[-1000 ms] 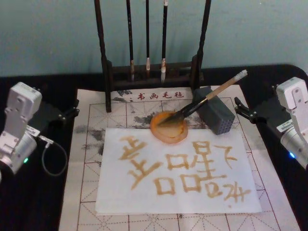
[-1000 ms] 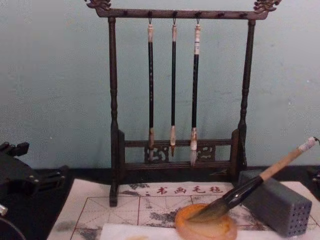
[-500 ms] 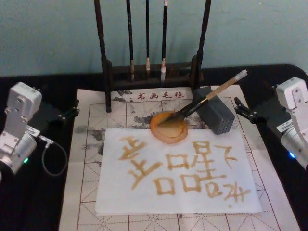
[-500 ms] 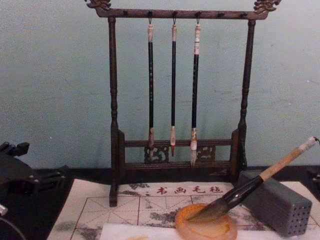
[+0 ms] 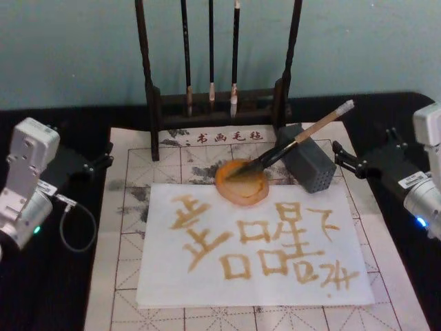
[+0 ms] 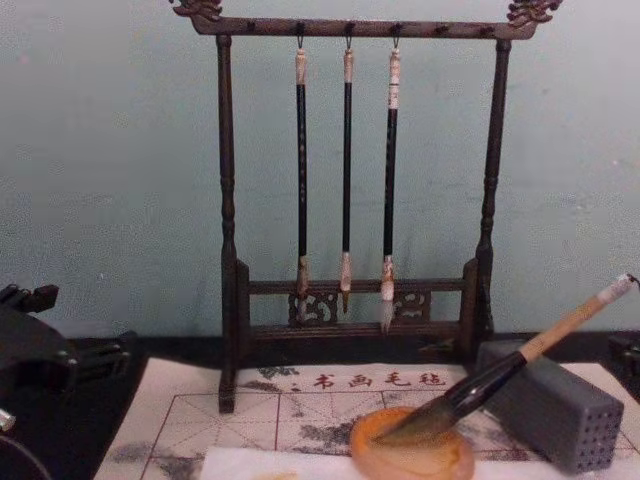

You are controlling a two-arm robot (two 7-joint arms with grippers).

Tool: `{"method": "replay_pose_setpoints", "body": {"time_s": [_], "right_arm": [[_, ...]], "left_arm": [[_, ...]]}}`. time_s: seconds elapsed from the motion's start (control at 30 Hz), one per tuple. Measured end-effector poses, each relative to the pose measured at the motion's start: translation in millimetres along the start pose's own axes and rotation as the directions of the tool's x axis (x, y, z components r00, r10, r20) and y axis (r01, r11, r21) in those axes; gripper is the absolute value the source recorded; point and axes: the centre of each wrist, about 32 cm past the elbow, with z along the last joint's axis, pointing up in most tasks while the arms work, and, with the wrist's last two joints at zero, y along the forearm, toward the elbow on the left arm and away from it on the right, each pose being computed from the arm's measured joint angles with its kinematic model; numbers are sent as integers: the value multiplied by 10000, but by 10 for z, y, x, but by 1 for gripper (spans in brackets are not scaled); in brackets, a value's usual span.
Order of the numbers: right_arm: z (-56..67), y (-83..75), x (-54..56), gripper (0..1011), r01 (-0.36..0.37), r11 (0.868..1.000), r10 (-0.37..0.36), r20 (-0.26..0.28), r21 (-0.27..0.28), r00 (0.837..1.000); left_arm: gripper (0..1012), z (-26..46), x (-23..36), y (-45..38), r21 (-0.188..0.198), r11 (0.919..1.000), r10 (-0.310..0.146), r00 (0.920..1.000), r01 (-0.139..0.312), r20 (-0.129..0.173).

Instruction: Pick up the brush from the inkstone, write on the paper, then place the brush back to its original position.

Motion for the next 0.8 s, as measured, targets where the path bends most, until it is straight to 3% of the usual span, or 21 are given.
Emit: {"method": "replay_pose_setpoints", "body": {"time_s": [0.17, 0.2, 0.27, 0.3, 0.4, 0.43, 0.5, 0.53, 0.57, 0.6, 0.63, 0.73, 0.8], "right_arm": [[33, -11, 43, 1000, -336, 9993, 300, -1735, -178, 9844], [41, -12, 55, 1000, -445, 9988, 386, -2298, -203, 9725], [51, -9, 69, 1000, -549, 9983, 464, -2884, -213, 9564], [62, -3, 78, 1000, -660, 9976, 548, -3424, -210, 9380], [76, 7, 95, 1000, -772, 9968, 615, -4176, -208, 9066], [81, 17, 98, 1000, -857, 9961, 662, -4655, -209, 8826], [88, 29, 108, 1000, -904, 9957, 671, -5117, -207, 8566], [99, 45, 113, 1000, -950, 9953, 685, -5517, -195, 8312], [103, 54, 114, 1000, -981, 9950, 696, -5711, -193, 8179], [111, 73, 112, 1000, -1053, 9942, 717, -6079, -197, 7908], [111, 73, 112, 1000, -1053, 9942, 717, -6079, -197, 7908], [139, 125, 110, 1000, -1167, 9928, 667, -6853, -269, 7252], [158, 153, 109, 1000, -1214, 9920, 602, -7192, -338, 6922]], "left_arm": [[1001, 0, 0, 0, 1, 10000, 0, 10000, 0, 0], [1001, 0, 0, 0, 0, 10000, 0, 10000, 0, 0], [1001, 0, 0, 0, 0, 10000, 0, 10000, 0, 0], [1001, 0, 0, 0, 1, 10000, -1, 10000, 1, 0], [1001, 0, 0, 0, 1, 10000, -1, 10000, 1, 0], [1001, 0, 0, 0, 1, 10000, -1, 10000, 1, 0], [1001, 0, 0, 0, 1, 10000, 0, 10000, 0, -1], [1001, 0, 0, 0, 0, 10000, 1, 10000, -1, 0], [1001, 0, 0, 0, 0, 10000, 0, 10000, 0, 0], [1001, 0, 0, 0, 1, 10000, 0, 10000, 0, 0], [1001, 0, 0, 0, 0, 10000, 0, 10000, 0, 0], [1001, 0, 0, 0, 1, 10000, 0, 10000, 0, 0], [1001, 0, 0, 0, 0, 10000, 0, 10000, 0, 0]]}}
